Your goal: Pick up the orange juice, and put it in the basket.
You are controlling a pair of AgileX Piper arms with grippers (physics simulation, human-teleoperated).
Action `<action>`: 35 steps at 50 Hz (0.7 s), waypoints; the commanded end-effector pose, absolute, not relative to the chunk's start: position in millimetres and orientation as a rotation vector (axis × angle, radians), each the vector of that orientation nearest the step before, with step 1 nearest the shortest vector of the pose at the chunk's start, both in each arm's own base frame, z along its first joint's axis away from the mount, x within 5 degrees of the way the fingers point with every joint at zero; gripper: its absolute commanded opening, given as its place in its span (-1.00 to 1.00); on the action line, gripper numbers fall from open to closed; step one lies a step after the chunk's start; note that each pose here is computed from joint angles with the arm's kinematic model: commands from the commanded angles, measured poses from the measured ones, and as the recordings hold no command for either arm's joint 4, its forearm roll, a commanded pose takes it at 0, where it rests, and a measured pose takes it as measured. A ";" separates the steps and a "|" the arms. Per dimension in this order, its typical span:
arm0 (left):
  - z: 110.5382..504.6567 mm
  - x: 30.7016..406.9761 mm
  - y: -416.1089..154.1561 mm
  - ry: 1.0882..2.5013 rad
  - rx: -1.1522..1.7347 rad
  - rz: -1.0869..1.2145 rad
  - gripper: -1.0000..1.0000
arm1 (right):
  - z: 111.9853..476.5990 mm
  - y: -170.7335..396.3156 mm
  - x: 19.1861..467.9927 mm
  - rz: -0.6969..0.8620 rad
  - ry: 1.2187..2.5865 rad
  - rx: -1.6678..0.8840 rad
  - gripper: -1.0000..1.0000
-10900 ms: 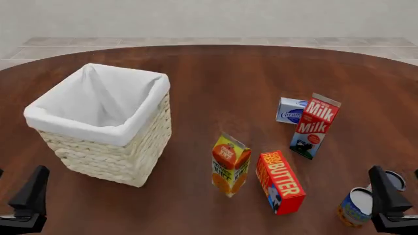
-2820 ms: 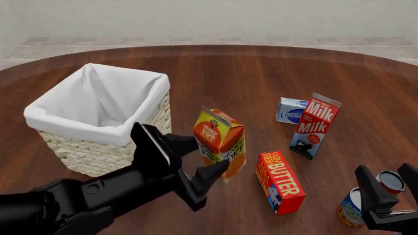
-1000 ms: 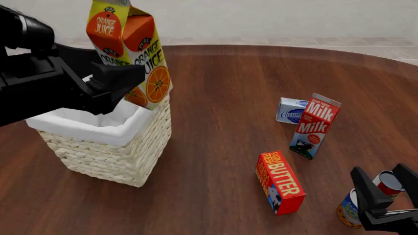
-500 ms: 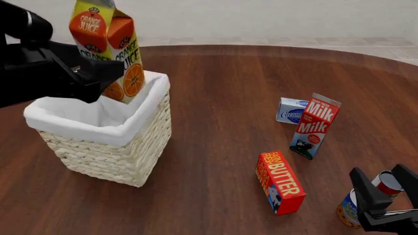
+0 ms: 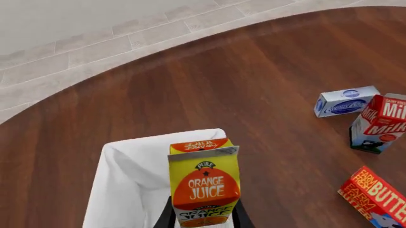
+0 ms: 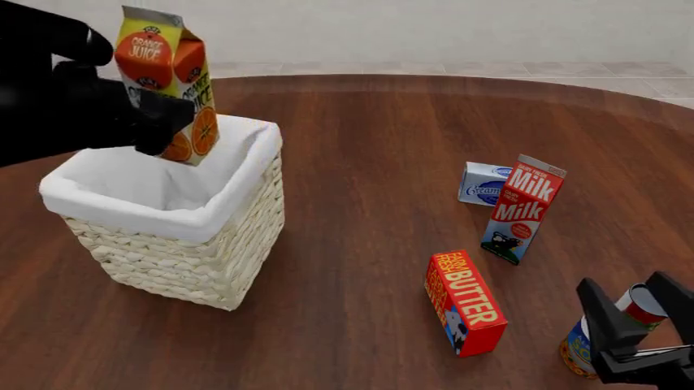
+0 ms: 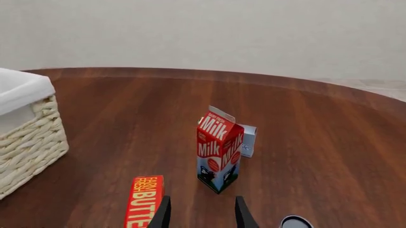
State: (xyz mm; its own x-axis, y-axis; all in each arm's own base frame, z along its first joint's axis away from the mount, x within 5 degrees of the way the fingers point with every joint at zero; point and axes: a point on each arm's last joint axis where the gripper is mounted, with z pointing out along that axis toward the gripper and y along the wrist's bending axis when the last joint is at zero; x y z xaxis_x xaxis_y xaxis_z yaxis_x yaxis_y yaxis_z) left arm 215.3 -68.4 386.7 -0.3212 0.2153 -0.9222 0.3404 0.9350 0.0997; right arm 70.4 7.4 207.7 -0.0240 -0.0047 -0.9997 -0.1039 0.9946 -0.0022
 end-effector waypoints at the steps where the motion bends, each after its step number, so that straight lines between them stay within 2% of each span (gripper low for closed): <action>1: 377.2 237.8 -58.4 1.940 0.353 -0.079 -1.00 | 207.5 7.6 71.2 0.081 1.598 -0.088 1.00; 35: 353.5 263.0 -43.4 1.980 0.264 -0.040 -1.00 | 207.1 8.4 73.4 0.079 1.607 -0.101 1.00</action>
State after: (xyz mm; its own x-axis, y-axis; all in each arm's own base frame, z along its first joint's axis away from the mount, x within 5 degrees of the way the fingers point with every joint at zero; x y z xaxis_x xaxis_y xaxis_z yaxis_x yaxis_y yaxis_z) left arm 256.1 -46.3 359.8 -0.3957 0.1515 -0.9058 0.2106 0.9750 0.0710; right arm 73.0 8.1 207.3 -0.0340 -0.0139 -0.9993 -0.1109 0.9938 -0.0100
